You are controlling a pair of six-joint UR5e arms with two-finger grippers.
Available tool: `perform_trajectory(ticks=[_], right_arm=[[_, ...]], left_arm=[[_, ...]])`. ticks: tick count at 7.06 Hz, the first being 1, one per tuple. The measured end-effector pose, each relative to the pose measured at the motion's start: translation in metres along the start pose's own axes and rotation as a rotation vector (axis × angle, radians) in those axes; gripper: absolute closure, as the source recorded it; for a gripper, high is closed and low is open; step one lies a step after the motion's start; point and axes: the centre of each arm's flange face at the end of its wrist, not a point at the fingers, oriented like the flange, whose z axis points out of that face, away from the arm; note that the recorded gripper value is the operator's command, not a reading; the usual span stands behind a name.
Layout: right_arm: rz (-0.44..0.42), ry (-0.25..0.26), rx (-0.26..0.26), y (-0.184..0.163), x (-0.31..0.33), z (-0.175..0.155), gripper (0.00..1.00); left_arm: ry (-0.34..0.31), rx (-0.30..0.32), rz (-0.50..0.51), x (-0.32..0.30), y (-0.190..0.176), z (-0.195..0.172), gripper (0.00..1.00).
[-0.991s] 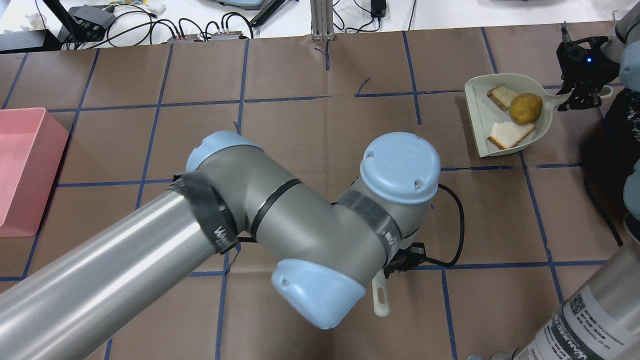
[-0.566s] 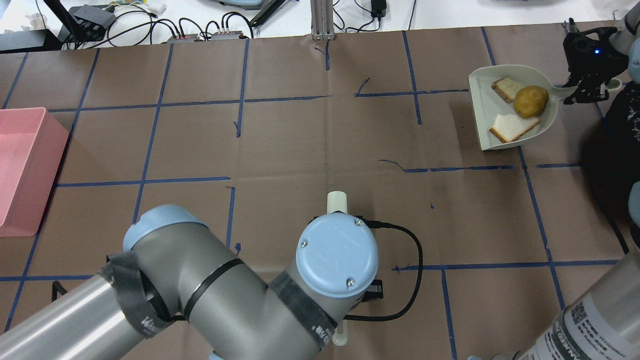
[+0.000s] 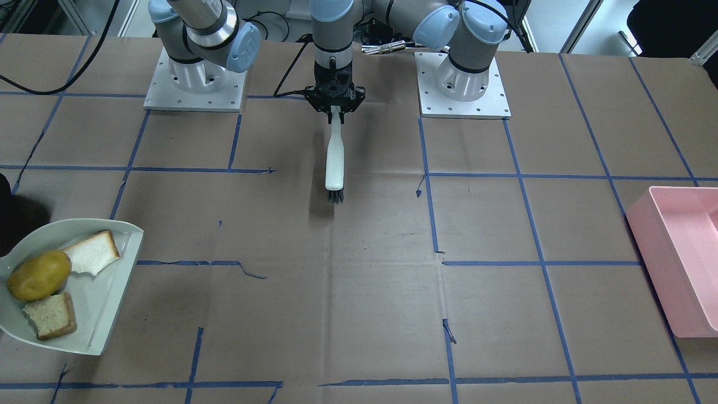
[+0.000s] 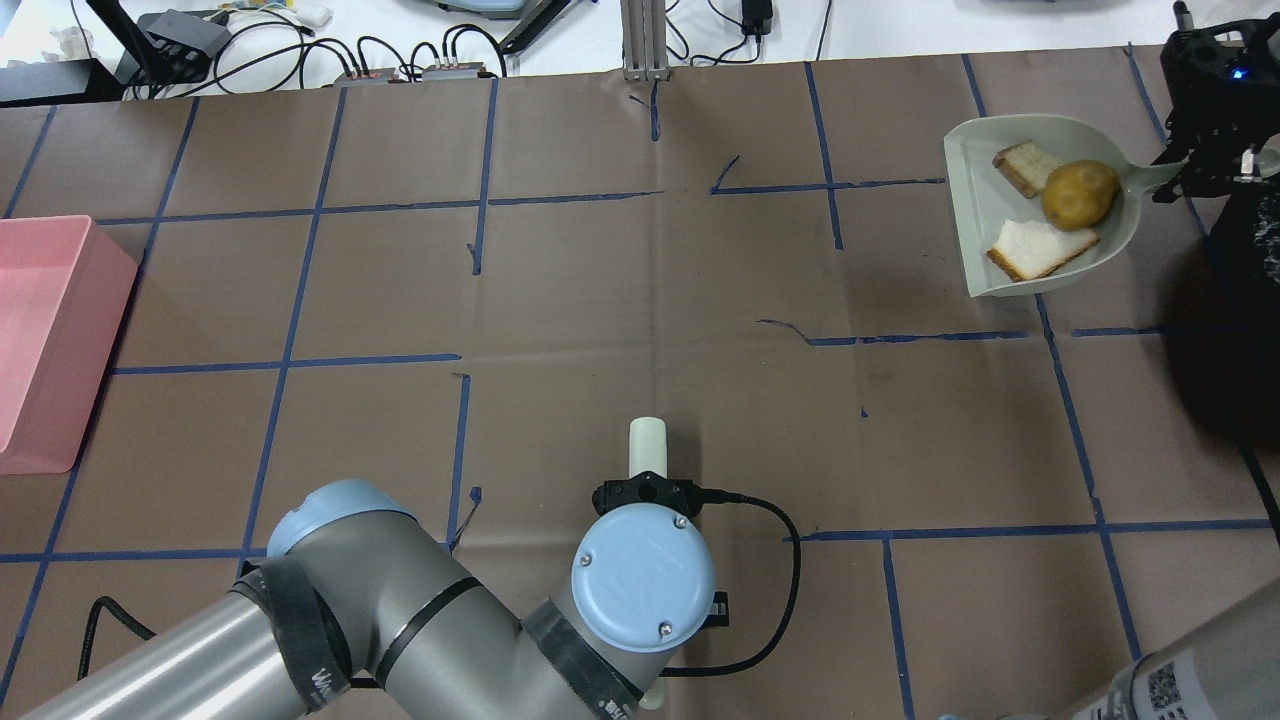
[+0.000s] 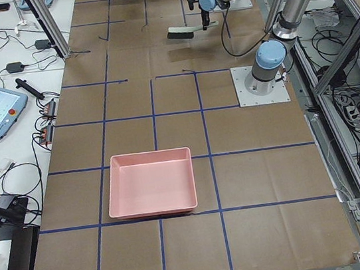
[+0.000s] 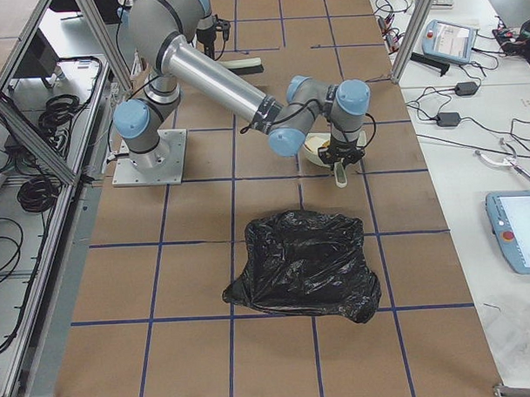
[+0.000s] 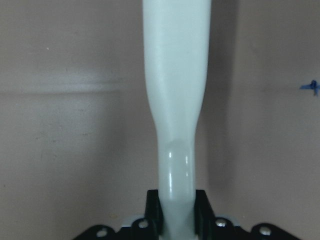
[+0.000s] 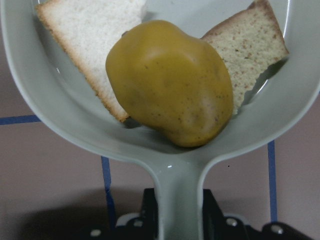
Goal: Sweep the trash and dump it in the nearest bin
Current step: 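Carry the loaded dustpan with the right gripper over the black trash bag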
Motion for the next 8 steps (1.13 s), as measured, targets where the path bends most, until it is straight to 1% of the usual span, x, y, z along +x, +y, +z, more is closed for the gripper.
perform_trajectory(ticks=[1, 2, 3, 4, 6, 8], right_arm=[[0.003, -0.006, 0.000, -0.002, -0.010, -0.017, 1.00], [0.002, -0.005, -0.002, -0.003, -0.018, -0.034, 1.00], [-0.002, -0.001, -0.003, 0.000, -0.025, -0.046, 1.00], [-0.010, 0.002, -0.003, 0.012, -0.029, -0.053, 1.00], [-0.016, 0.012, -0.008, 0.059, -0.042, -0.061, 1.00], [-0.020, 0.024, -0.027, 0.109, -0.057, -0.071, 1.00]], left_arm=[[-0.010, -0.015, 0.008, 0.003, 0.001, 0.009, 1.00], [-0.002, -0.028, 0.015, 0.007, 0.004, 0.013, 1.00], [0.031, -0.053, 0.018, 0.011, 0.007, 0.012, 1.00], [0.062, -0.076, 0.019, 0.014, 0.010, 0.011, 1.00], [0.084, -0.081, 0.019, 0.013, 0.013, 0.006, 1.00], [0.083, -0.085, 0.011, 0.011, 0.017, 0.007, 1.00]])
